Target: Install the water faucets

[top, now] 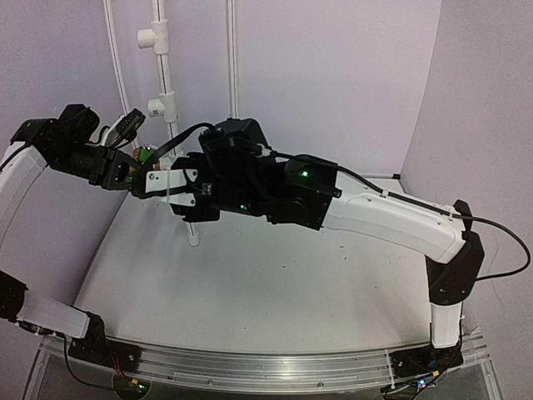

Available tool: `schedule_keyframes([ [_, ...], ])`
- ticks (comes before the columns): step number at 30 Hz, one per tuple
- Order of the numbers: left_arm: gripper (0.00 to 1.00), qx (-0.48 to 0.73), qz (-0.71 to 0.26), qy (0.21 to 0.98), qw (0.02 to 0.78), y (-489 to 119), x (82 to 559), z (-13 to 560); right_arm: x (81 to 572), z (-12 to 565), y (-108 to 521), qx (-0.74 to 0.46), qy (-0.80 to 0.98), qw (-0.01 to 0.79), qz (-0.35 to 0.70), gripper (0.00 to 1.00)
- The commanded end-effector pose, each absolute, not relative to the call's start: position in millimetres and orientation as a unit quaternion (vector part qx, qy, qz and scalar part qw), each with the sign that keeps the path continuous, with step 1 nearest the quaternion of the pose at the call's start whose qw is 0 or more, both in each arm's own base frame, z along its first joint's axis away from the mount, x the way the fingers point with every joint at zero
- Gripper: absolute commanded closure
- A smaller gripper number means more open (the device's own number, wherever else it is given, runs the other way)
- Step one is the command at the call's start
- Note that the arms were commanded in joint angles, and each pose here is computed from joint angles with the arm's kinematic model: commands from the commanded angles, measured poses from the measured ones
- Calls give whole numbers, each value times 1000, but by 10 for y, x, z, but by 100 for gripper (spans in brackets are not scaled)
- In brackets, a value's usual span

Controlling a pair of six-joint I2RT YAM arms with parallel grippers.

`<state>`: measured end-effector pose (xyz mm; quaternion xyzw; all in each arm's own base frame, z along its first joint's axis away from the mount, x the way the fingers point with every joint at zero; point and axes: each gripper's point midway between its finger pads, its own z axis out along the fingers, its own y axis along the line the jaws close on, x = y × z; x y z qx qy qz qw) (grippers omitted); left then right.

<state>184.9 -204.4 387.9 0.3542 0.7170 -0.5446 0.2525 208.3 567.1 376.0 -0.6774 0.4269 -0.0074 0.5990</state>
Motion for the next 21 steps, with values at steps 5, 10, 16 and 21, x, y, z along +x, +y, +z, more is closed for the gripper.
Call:
schedule_keyframes([
  [5,100,304,-579,701,283,-1848,1852,4226,2426,4226,5027,-568,532,620,100,22],
  [10,100,316,-563,677,353,-1702,1845,4529,2857,4335,4718,-506,584,614,161,19],
  [16,100,293,-498,686,443,-1542,1934,4776,3163,4528,4877,-457,587,615,259,18],
  [21,100,241,-535,691,422,-1358,2160,4864,3290,4622,5237,-442,555,617,340,19],
])
